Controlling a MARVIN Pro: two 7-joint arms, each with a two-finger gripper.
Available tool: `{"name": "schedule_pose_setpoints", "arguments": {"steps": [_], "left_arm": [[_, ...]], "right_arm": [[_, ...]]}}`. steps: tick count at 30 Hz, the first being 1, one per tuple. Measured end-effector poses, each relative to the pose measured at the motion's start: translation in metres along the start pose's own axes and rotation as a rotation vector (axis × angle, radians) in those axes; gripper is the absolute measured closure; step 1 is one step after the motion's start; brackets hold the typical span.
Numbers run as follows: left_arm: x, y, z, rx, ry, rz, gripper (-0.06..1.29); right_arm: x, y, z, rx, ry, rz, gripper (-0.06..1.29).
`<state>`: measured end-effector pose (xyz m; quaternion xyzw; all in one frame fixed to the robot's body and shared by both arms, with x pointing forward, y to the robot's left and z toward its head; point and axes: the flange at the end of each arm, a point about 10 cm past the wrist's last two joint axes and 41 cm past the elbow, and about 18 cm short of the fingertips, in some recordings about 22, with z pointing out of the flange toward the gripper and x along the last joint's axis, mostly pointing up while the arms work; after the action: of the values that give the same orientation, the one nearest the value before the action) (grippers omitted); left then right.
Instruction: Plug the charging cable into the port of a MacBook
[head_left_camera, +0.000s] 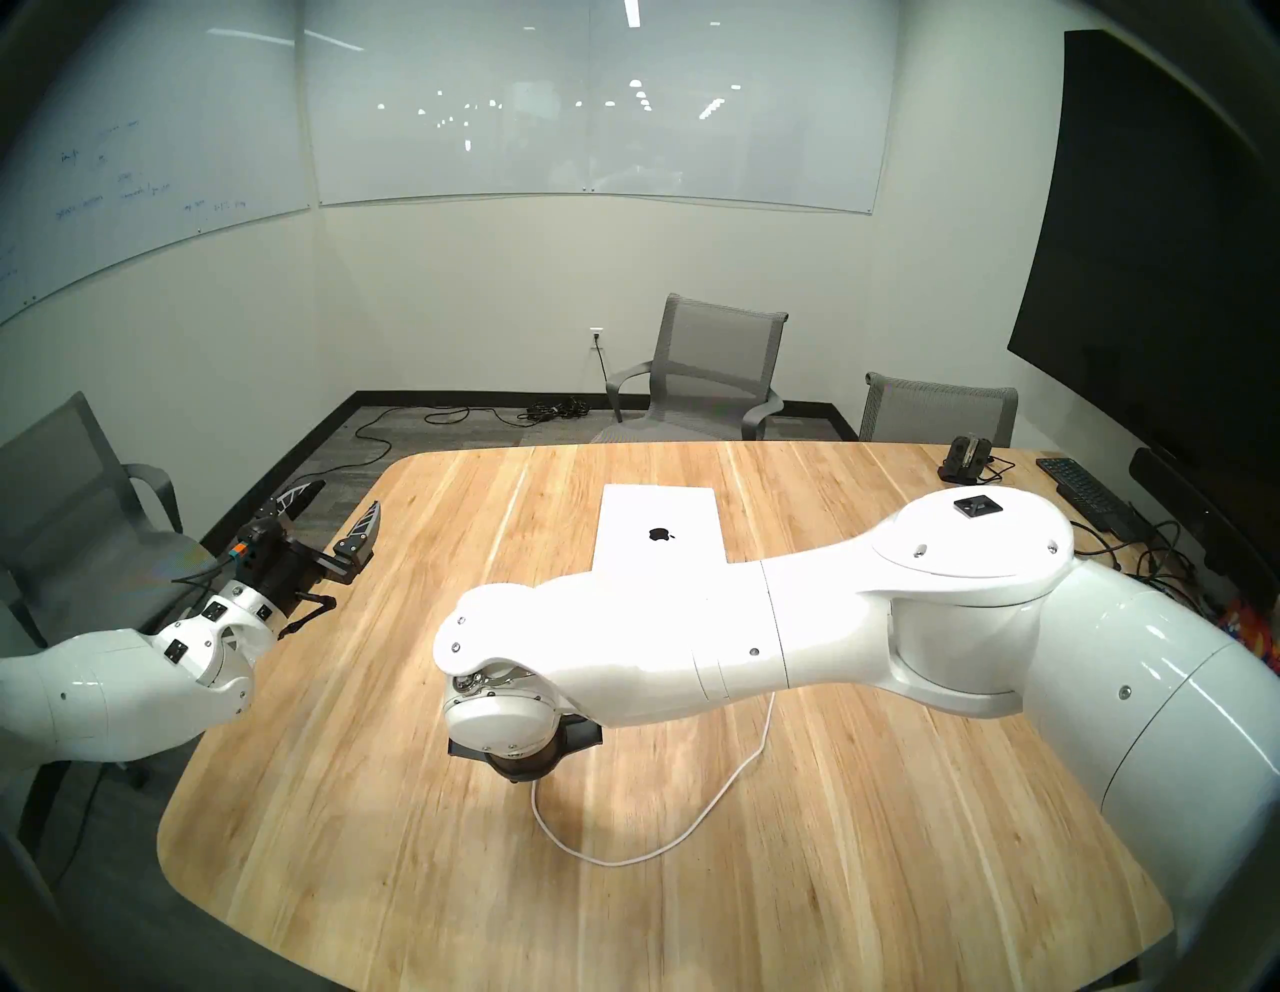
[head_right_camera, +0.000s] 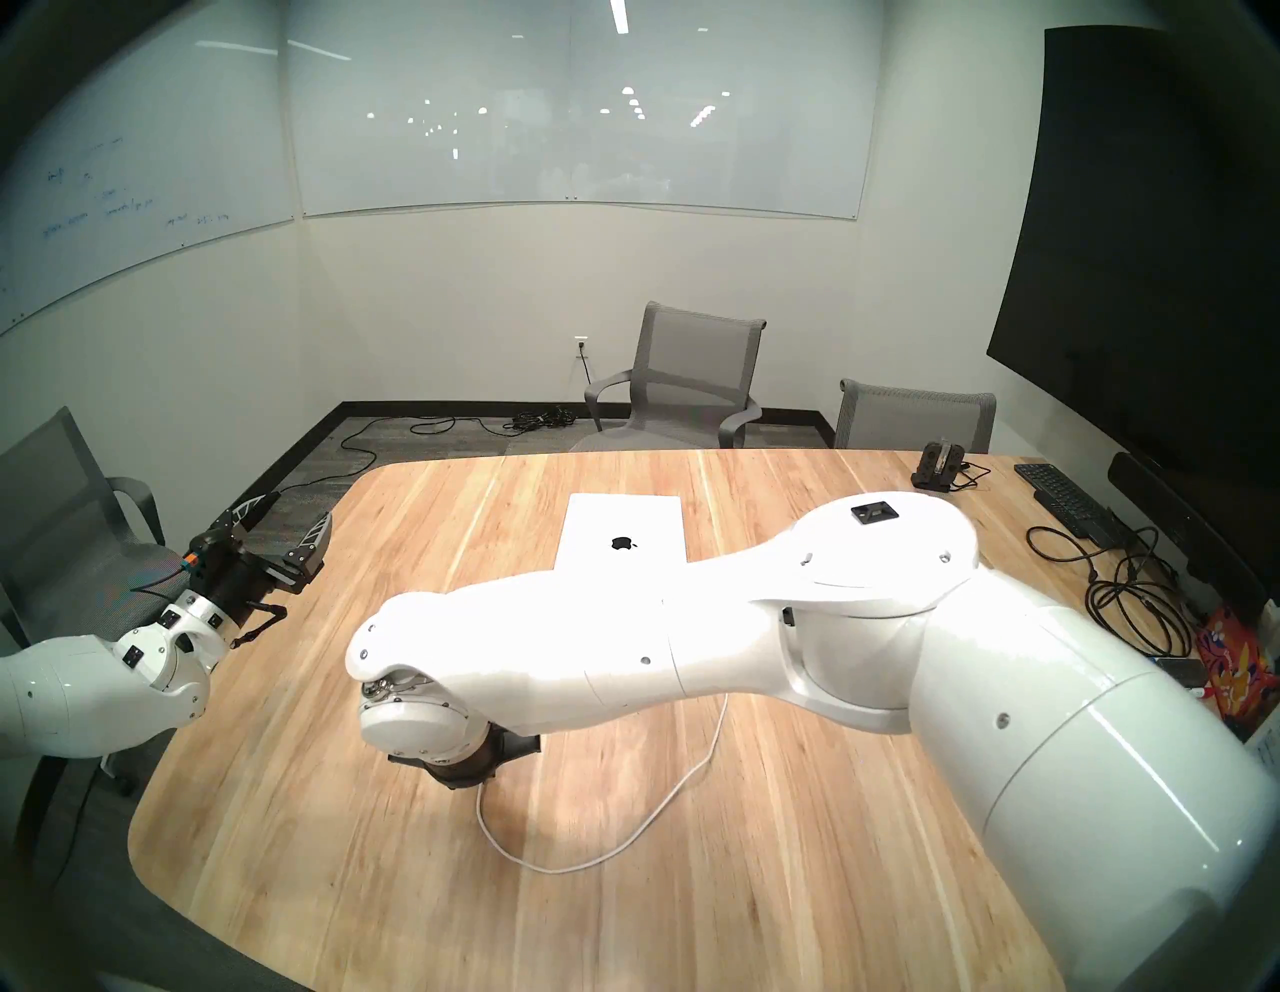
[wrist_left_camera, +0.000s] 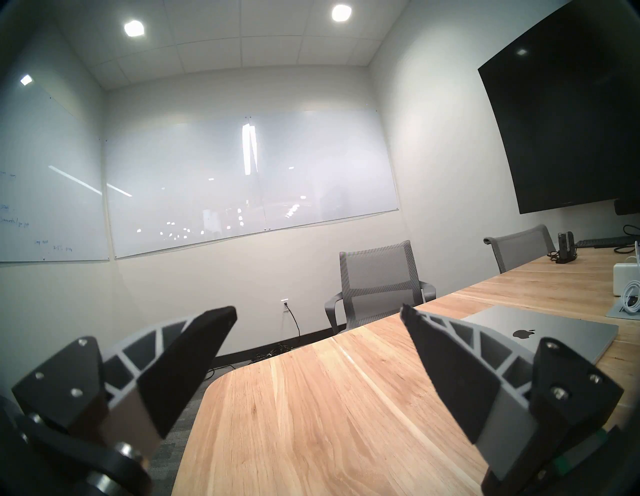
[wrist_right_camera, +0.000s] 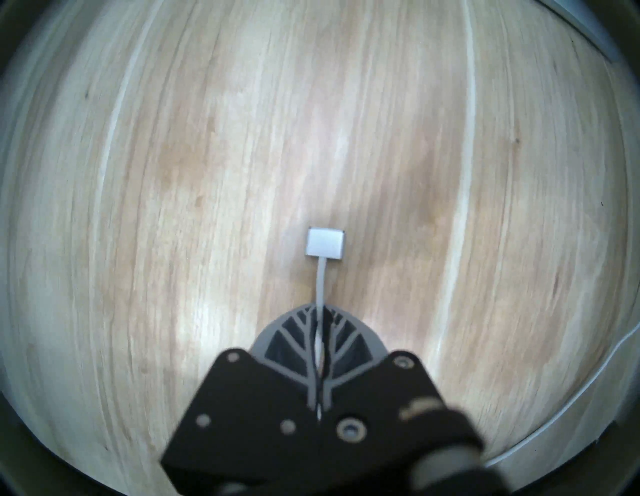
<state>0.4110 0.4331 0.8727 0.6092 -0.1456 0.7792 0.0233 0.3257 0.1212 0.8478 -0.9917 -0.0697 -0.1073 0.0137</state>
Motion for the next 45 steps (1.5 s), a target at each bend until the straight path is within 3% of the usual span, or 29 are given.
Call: {"name": "schedule_pose_setpoints", "arguments": {"steps": [45], "left_arm": [[0.000,0.000,0.000,0.000,0.000,0.000,-0.03]], "right_arm": [[0.019,0.008,0.003,0.045,-0.009,-0.006,1.25]]}}
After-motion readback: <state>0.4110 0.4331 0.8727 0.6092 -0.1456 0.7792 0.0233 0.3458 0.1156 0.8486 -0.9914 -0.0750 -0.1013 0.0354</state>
